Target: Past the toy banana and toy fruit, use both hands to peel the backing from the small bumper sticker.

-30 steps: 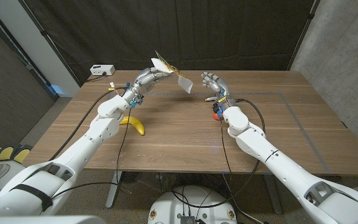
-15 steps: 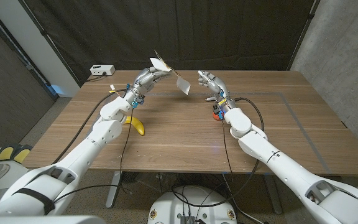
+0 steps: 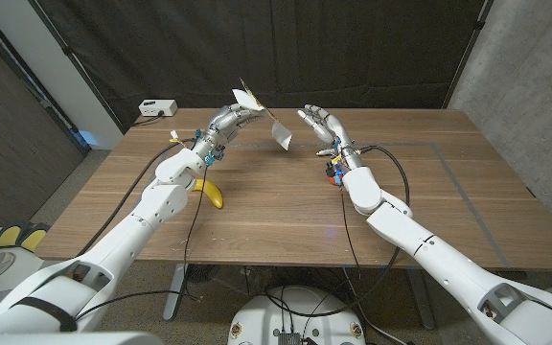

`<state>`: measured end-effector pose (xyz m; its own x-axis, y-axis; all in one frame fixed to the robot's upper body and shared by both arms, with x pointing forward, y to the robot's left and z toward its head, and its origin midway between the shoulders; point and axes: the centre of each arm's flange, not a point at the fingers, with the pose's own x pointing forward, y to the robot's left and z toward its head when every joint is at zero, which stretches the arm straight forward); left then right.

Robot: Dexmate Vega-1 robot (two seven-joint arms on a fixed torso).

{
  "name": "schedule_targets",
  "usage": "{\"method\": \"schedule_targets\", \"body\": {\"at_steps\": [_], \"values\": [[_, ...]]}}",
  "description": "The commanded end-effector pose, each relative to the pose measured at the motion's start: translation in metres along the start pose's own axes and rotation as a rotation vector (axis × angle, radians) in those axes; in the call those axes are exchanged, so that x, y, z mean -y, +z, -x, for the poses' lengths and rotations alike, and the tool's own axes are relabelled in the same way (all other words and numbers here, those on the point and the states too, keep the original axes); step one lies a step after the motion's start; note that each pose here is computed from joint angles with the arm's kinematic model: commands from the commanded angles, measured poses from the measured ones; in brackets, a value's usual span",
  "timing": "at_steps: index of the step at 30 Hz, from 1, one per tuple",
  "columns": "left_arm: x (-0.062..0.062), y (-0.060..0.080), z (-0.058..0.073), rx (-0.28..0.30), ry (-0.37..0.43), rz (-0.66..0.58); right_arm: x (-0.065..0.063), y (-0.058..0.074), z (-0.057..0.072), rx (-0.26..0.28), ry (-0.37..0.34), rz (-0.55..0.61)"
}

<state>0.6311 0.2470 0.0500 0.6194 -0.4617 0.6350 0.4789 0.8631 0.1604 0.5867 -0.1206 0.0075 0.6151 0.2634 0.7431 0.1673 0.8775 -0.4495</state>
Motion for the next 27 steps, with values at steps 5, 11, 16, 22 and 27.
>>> {"method": "schedule_targets", "body": {"at_steps": [5, 11, 16, 22, 27], "values": [[0.019, 0.021, -0.004, -0.149, 0.06, -0.234, -0.019, 0.041, 0.004, 0.095, -0.094, 0.385], [0.025, 0.029, -0.01, -0.181, 0.018, -0.314, -0.025, 0.047, 0.002, 0.095, -0.111, 0.432], [0.028, 0.032, -0.013, -0.187, -0.009, -0.348, -0.029, 0.049, 0.002, 0.105, -0.138, 0.441], [0.033, 0.032, -0.017, -0.199, -0.025, -0.377, -0.035, 0.056, 0.001, 0.115, -0.152, 0.463], [0.036, 0.031, -0.021, -0.209, -0.044, -0.399, -0.041, 0.059, -0.001, 0.127, -0.159, 0.472]]}}
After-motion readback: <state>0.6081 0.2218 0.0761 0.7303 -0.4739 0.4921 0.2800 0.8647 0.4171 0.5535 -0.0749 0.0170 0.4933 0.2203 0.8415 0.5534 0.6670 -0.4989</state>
